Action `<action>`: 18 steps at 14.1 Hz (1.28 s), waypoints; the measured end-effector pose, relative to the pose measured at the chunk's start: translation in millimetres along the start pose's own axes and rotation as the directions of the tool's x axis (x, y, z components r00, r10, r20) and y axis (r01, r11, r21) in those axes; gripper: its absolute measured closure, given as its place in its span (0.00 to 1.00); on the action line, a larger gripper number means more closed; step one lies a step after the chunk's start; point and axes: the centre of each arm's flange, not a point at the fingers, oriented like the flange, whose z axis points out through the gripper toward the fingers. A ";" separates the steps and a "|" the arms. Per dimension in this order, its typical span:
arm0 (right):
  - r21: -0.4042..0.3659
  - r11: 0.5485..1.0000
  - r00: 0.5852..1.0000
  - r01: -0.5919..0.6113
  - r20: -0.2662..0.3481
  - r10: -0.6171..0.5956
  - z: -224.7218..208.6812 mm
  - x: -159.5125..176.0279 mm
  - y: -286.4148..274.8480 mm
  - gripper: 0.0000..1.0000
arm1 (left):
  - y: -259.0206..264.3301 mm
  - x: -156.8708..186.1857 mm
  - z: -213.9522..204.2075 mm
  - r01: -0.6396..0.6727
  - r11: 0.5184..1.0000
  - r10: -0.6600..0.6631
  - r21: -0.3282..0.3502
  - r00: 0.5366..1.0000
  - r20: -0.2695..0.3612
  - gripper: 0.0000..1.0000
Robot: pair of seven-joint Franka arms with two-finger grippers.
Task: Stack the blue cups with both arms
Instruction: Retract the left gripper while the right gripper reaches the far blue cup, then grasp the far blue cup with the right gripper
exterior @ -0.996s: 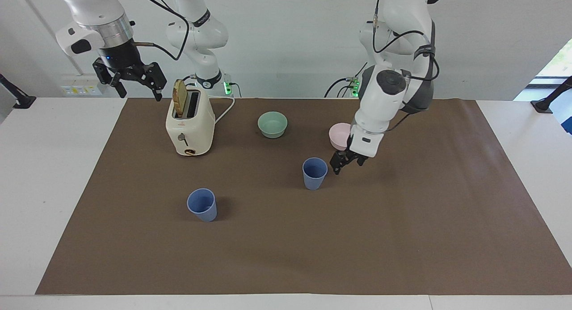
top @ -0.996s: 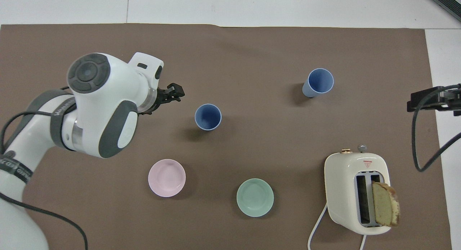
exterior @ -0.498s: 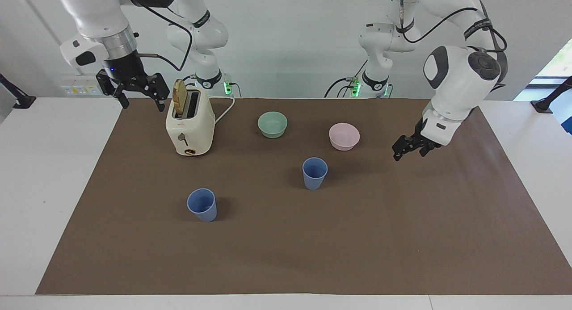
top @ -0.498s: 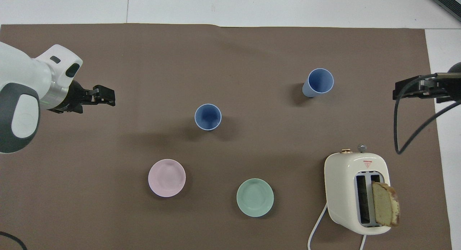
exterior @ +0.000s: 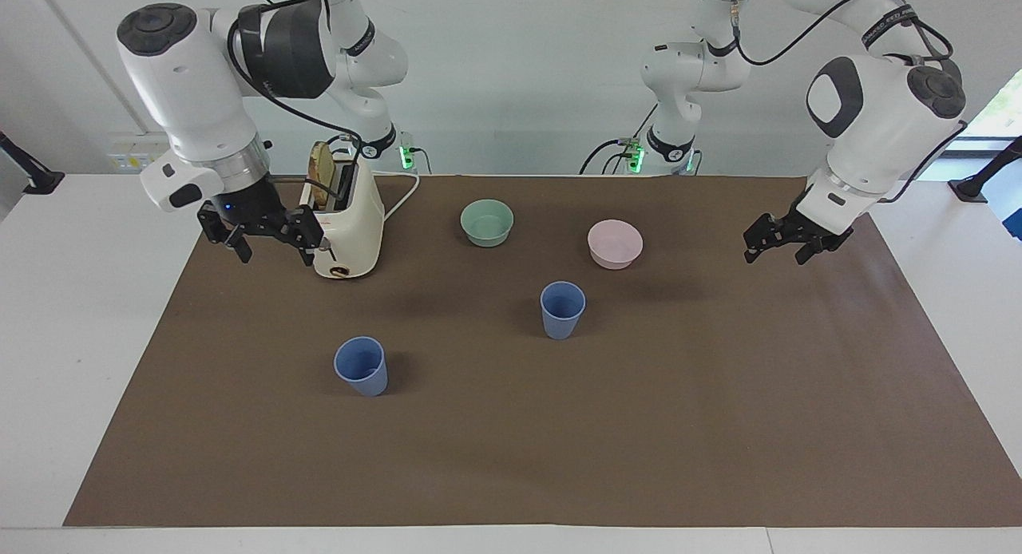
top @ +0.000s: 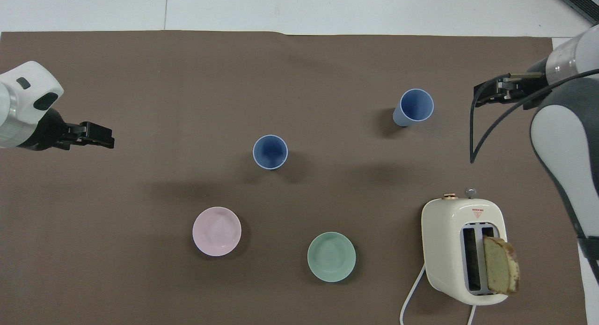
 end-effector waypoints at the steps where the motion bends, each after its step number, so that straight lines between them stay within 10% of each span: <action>1: 0.000 1.000 1.000 0.004 0.008 -0.004 14.9 5.9 -2.8 0.00 | 0.8 -2.3 -13.6 -0.006 1.000 0.006 0.011 1.000 0.003 0.00; 18: 0.010 0.999 0.998 0.052 0.020 -0.052 162.1 41.6 -40.1 0.00 | 6.4 -59.8 -141.8 -0.019 0.999 0.019 0.040 1.000 0.012 0.00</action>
